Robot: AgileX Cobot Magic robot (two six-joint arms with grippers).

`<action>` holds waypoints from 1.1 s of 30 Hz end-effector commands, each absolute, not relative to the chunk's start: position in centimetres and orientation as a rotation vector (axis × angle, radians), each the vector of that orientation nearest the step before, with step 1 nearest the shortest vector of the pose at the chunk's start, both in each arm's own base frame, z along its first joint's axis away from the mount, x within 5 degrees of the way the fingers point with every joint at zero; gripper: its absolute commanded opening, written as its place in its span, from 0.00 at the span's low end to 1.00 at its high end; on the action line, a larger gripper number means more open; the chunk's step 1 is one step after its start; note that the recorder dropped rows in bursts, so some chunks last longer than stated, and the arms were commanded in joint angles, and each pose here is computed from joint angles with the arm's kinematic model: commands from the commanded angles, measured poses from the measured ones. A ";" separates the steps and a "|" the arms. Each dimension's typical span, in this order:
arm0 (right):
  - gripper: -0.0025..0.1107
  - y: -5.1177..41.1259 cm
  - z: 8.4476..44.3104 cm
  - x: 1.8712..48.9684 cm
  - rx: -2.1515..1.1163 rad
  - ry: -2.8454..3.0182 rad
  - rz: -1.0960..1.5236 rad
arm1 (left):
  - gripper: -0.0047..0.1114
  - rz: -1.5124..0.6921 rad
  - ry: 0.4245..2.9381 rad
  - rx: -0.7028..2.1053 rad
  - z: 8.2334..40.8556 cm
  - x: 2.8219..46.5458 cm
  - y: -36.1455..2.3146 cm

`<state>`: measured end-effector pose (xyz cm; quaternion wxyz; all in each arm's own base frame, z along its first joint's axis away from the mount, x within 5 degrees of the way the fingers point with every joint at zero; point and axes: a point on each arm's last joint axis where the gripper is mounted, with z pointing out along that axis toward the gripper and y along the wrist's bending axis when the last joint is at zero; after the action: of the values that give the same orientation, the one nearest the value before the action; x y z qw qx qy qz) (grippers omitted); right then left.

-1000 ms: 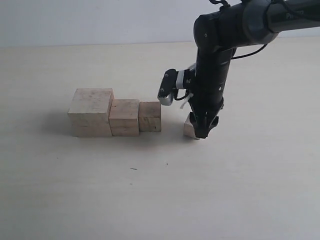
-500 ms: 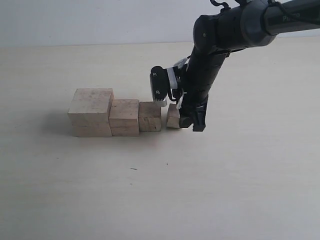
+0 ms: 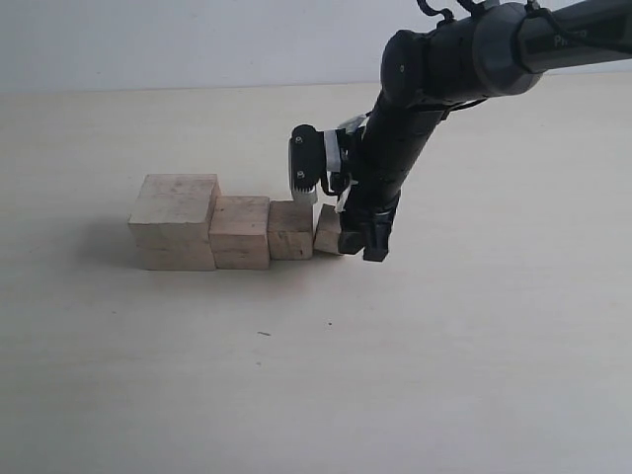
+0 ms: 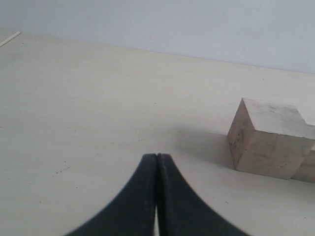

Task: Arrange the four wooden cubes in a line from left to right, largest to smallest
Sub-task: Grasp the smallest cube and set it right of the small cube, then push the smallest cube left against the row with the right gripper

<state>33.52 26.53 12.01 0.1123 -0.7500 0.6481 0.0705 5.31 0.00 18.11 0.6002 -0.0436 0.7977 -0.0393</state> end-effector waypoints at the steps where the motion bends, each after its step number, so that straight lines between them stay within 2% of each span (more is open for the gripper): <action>1: 0.14 26.5 11.6 33.3 -2.198 1.928 0.232 | 0.04 -0.099 1.839 -0.095 18.1 5.3 0.0; 4: 0.37 26.5 11.6 33.3 -2.198 1.929 0.233 | 0.04 -0.099 1.839 -0.095 18.1 5.3 0.0; 8: 0.59 26.6 11.6 33.4 -2.143 1.975 0.233 | 0.04 -0.099 1.839 -0.095 18.1 5.3 0.0; 10: 0.63 26.6 12.1 33.5 -2.119 1.982 0.229 | 0.04 -0.099 1.839 -0.095 18.1 5.3 0.0; 16: 0.63 25.7 15.4 33.7 -1.951 2.114 0.105 | 0.04 -0.099 1.839 -0.095 18.1 5.3 0.0; 18: 0.60 25.0 16.0 33.8 -1.865 2.224 0.036 | 0.04 -0.099 1.839 -0.095 18.1 5.3 0.0; 22: 0.44 24.7 15.6 34.0 -1.797 2.297 -0.011 | 0.04 -0.099 1.839 -0.095 18.1 5.3 0.0; 28: 0.31 25.0 14.4 34.1 -1.792 2.322 0.013 | 0.04 -0.099 1.839 -0.095 18.1 5.3 0.0; 33: 0.09 25.2 14.4 33.8 -1.753 2.351 0.074 | 0.04 -0.099 1.839 -0.095 18.1 5.3 0.0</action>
<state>33.97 25.11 14.36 0.1014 -0.6038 0.7905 0.0136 5.31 0.00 18.11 0.6002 -0.0436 0.7977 -0.0393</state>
